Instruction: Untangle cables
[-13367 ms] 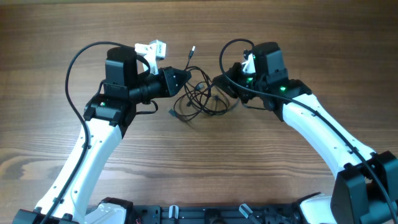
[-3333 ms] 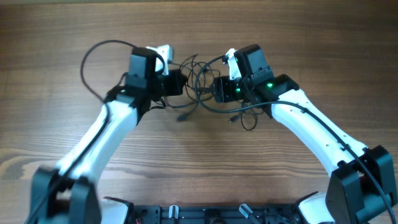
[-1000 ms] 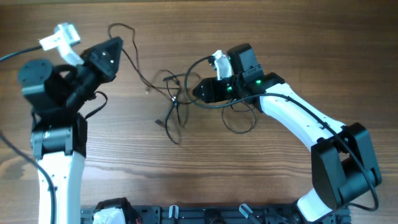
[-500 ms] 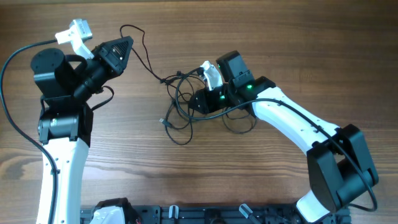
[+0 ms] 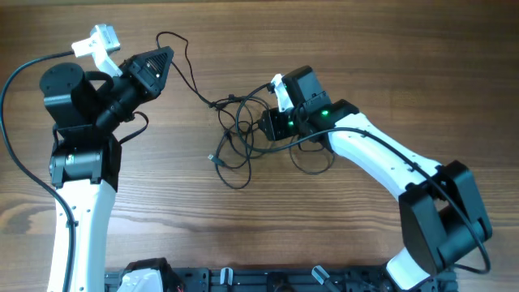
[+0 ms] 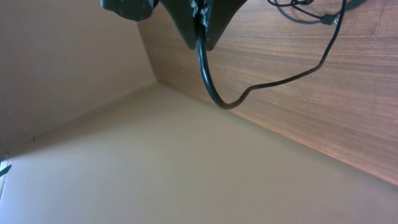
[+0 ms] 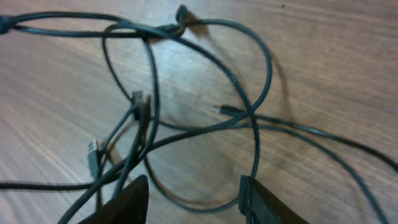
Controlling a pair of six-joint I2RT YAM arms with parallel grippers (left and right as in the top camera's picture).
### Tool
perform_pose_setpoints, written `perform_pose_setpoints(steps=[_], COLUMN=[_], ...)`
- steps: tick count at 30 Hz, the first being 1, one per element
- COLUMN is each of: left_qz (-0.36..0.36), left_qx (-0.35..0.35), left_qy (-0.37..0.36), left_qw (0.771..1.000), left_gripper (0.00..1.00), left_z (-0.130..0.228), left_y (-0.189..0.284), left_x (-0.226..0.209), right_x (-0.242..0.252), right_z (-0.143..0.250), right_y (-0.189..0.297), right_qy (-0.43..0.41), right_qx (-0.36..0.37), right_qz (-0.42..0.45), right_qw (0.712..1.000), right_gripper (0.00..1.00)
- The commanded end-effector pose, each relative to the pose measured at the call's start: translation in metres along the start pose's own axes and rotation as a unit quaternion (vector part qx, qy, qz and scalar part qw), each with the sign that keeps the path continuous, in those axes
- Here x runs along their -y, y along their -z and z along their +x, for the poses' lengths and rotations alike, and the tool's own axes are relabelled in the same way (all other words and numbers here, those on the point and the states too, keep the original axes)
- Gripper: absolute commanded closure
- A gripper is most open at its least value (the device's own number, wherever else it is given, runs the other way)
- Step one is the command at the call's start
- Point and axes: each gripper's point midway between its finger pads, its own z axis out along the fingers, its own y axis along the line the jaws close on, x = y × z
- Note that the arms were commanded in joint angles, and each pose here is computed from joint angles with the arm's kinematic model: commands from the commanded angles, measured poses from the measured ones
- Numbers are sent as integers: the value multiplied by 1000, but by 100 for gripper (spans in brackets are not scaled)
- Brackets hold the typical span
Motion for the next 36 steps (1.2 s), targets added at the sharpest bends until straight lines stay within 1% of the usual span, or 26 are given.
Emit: perform_pose_setpoints(steps=[1, 10, 19, 20, 22, 23, 26, 27, 30, 33, 36], left_qz=[11, 8, 8, 8, 8, 8, 7, 6, 1, -14, -49], left_qx=[0, -3, -2, -2, -2, -3, -4, -5, -11, -21, -17], left_qy=[-4, -1, -1, -1, -1, -1, 1, 1, 6, -17, -31], left_qw=[1000, 1000, 1000, 1000, 1000, 1000, 1000, 1000, 1000, 1000, 998], left_gripper=[96, 96, 96, 96, 96, 96, 96, 96, 96, 96, 96], left_z=[-3, -2, -2, -2, -2, -2, -1, 0, 3, 9, 9], left_y=[1, 1, 1, 1, 1, 1, 1, 1, 1, 1, 3], left_x=[9, 8, 8, 8, 8, 7, 7, 6, 3, -4, -19], right_x=[15, 24, 38, 37, 37, 37, 37, 38, 39, 42, 63], right_z=[7, 0, 15, 13, 12, 12, 13, 14, 14, 9, -1], right_y=[-25, -52, -70, -70, -70, -70, -70, -70, -70, -61, -39], right_qy=[-2, 2, -4, -4, -3, -5, -9, -12, -39, -55, -89], right_qx=[-12, 8, -12, -9, -7, -7, -9, -11, -11, -5, 11], right_qz=[23, 28, 47, 46, 45, 45, 46, 46, 47, 51, 88], right_qw=[1000, 1000, 999, 999, 999, 999, 999, 999, 998, 997, 992], right_gripper=[50, 50, 50, 52, 65, 69, 94, 96, 96, 96, 96])
